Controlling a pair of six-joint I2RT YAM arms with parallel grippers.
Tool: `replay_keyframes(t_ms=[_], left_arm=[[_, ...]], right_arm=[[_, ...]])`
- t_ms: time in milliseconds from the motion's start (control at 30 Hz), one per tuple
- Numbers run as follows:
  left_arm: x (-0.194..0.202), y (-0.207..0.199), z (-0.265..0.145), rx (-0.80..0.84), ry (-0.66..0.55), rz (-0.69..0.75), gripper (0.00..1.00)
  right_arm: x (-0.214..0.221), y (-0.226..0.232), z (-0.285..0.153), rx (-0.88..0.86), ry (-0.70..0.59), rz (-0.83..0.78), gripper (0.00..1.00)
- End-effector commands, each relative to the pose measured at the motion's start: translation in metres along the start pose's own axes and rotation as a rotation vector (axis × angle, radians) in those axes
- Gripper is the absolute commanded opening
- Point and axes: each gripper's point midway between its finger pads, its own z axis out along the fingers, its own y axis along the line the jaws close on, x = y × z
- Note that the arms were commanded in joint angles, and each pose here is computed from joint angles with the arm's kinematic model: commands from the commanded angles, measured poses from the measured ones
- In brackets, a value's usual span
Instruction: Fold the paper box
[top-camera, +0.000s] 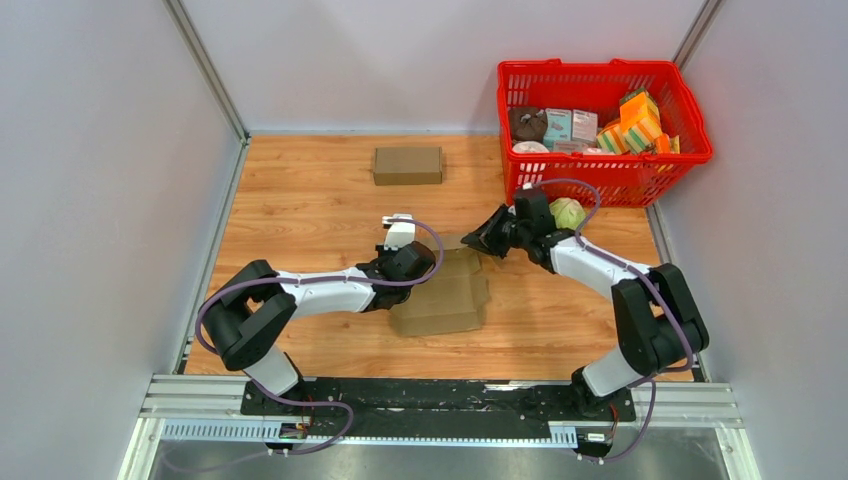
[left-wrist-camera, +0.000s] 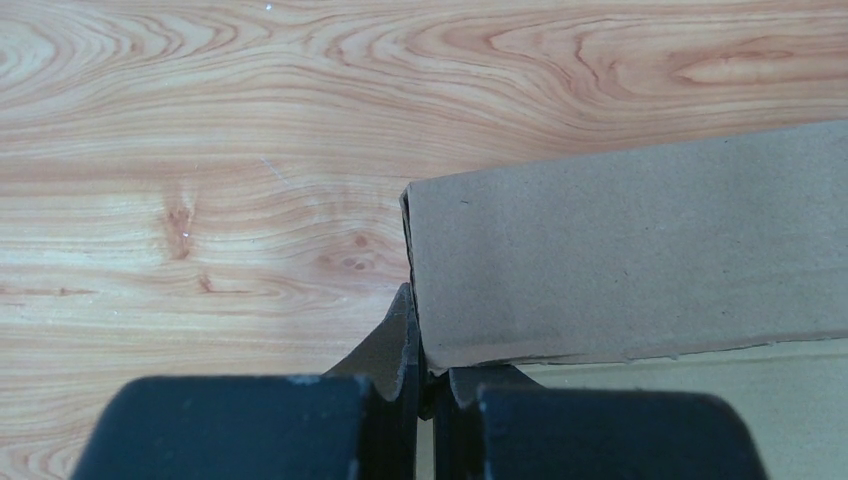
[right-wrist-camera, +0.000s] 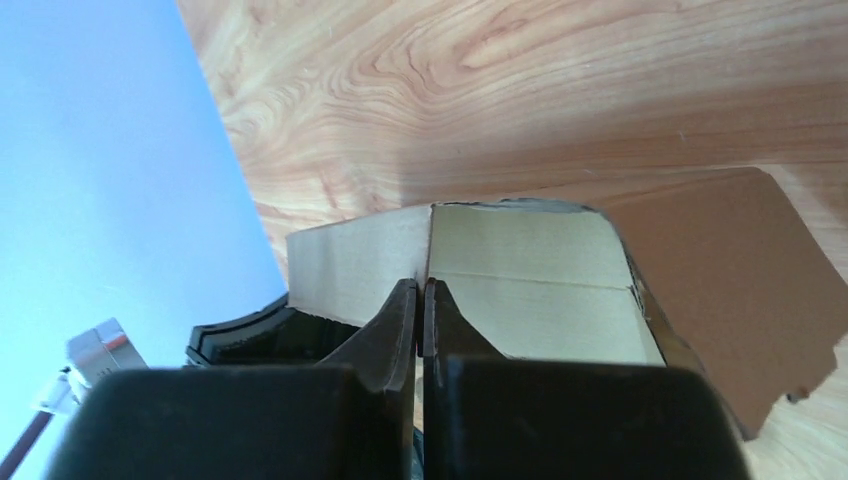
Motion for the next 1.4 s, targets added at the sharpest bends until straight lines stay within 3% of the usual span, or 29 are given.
replay_keyframes(t_ms=[0,133,267,367,433,533,567,633,667,700,967,1367], left_arm=[[0.011,0.001,-0.004,0.017,0.044,0.022,0.0],[0.013,0.003,-0.004,0.008,0.044,0.018,0.0],[0.016,0.008,-0.004,-0.005,0.043,0.007,0.0],[0.015,0.007,-0.005,0.004,0.042,0.008,0.0],[0.016,0.007,-0.006,0.004,0.046,0.011,0.0],[0.015,0.004,-0.007,0.018,0.047,0.009,0.0],[0.015,0.004,-0.006,0.02,0.05,0.008,0.0],[0.015,0.004,-0.006,0.018,0.05,0.011,0.0],[0.016,0.004,-0.006,0.02,0.053,0.01,0.0],[0.017,0.004,-0.006,0.019,0.055,0.011,0.0],[0.018,0.005,-0.007,0.012,0.062,-0.001,0.0],[0.014,0.006,-0.008,0.006,0.053,-0.003,0.0]], right_arm=[[-0.006,0.027,0.001,-0.187,-0.021,0.155,0.0],[-0.009,0.021,0.005,-0.299,-0.022,0.191,0.0],[-0.008,-0.002,-0.003,-0.226,-0.051,0.079,0.47],[-0.005,-0.027,-0.021,-0.083,-0.087,-0.167,0.62],[0.005,-0.044,-0.032,0.005,-0.052,-0.264,0.62],[0.01,-0.061,-0.043,0.079,-0.074,-0.441,0.56],[0.003,-0.073,-0.044,0.153,-0.108,-0.494,0.4],[0.009,-0.078,-0.04,0.219,-0.089,-0.564,0.22],[0.002,-0.083,-0.038,0.278,-0.124,-0.585,0.05],[0.002,-0.071,-0.033,0.272,-0.128,-0.627,0.0],[-0.013,-0.081,-0.001,0.42,-0.14,-0.704,0.0],[0.017,-0.052,0.016,0.18,-0.059,-0.672,0.0]])
